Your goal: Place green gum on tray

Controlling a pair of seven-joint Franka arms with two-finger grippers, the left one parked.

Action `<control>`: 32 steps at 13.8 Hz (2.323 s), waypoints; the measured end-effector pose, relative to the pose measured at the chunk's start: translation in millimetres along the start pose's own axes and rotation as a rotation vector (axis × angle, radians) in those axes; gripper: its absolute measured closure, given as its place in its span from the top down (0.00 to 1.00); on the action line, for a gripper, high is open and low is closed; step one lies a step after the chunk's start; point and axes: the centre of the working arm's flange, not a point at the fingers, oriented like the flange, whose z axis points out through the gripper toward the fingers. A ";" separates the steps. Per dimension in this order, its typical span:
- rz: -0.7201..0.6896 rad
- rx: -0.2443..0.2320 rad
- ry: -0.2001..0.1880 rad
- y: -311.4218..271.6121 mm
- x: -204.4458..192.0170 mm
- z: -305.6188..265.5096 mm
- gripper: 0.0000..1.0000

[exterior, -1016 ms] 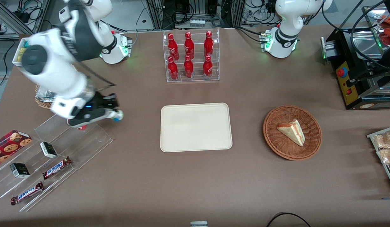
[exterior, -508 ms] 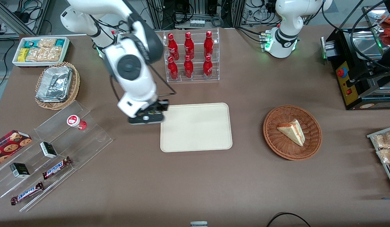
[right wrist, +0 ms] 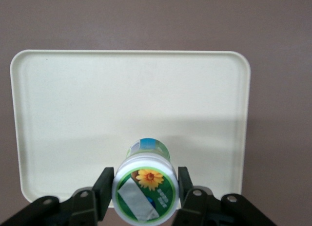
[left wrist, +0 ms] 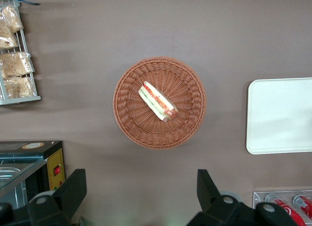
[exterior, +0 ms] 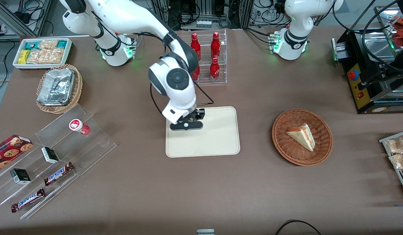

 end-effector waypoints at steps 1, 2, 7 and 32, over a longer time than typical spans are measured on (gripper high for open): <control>0.002 -0.003 0.000 -7.2 -2.9 12.0 0.58; 0.003 -0.007 -0.002 -14.3 -6.2 22.8 0.58; 0.004 -0.018 -0.002 -23.3 -8.7 62.9 0.58; 0.033 0.018 -0.044 184.5 21.9 -177.8 1.00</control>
